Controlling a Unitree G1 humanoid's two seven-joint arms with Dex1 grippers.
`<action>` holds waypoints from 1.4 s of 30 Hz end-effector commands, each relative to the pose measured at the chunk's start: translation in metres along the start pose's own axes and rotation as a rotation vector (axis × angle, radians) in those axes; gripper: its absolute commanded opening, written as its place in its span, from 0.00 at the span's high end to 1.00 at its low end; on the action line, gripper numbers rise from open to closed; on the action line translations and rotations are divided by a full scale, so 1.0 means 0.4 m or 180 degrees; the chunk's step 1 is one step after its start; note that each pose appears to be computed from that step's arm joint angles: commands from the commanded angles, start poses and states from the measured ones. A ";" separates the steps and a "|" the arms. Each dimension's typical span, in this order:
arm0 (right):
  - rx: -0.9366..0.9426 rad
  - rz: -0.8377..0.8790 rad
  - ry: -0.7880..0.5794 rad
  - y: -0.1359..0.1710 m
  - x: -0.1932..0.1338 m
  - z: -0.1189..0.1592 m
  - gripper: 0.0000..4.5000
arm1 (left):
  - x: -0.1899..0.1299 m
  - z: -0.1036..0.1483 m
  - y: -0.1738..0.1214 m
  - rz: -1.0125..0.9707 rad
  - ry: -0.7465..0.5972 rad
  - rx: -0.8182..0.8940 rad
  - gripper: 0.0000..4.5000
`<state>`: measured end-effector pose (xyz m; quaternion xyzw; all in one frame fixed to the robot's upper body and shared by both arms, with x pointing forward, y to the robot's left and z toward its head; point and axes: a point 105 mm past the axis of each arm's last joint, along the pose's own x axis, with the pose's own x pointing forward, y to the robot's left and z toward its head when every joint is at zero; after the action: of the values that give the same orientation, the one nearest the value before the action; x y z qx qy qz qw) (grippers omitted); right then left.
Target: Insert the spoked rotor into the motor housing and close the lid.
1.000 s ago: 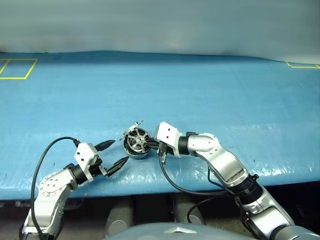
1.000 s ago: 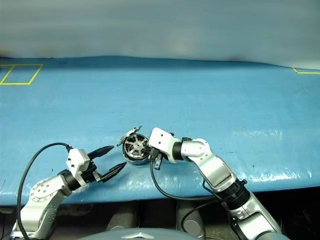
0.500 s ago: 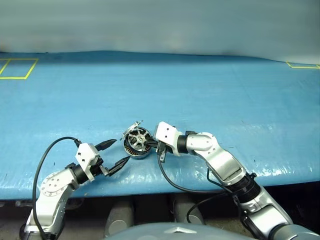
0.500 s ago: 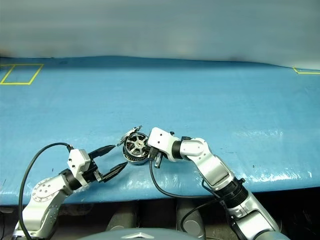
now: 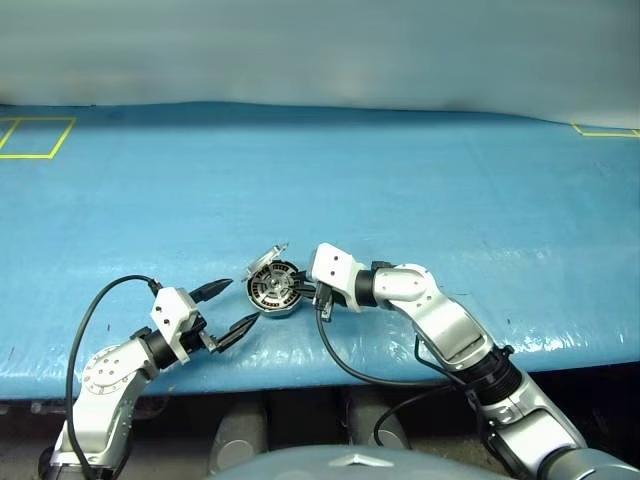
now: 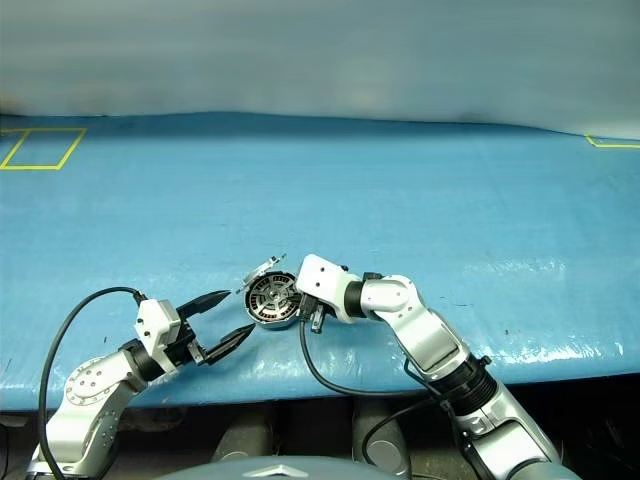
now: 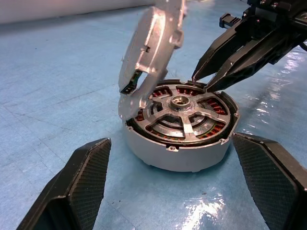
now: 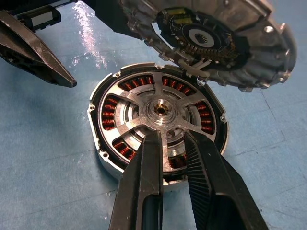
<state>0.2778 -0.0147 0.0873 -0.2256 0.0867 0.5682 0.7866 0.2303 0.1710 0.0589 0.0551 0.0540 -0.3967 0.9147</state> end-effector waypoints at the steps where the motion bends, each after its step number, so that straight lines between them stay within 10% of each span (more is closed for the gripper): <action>1: -0.0084 -0.0097 -0.0279 -0.015 -0.018 0.055 0.82 | -0.001 0.013 0.002 0.0014 -0.0060 0.0074 0.02; 9: 0.0382 -0.0107 -0.0518 -0.020 0.014 0.056 0.99 | 0.000 0.015 0.007 0.0029 -0.0069 0.0090 0.02; 25: 0.0732 -0.0058 -0.0063 0.014 0.064 -0.054 0.99 | -0.012 0.036 0.027 0.0242 -0.0183 0.0099 0.02; 33: 0.0776 -0.0324 -0.0905 -0.035 -0.005 0.078 0.99 | -0.016 0.069 0.059 0.0361 -0.0313 0.0011 0.02; 42: 0.0606 -0.1111 -0.0710 -0.111 -0.116 0.053 1.00 | -0.043 0.028 0.124 0.0661 0.0158 -0.0050 0.16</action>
<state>0.2974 -0.0460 0.1199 -0.0886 0.0403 0.4606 0.8822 0.2483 0.2086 0.0667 0.0614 0.0869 -0.3196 0.9416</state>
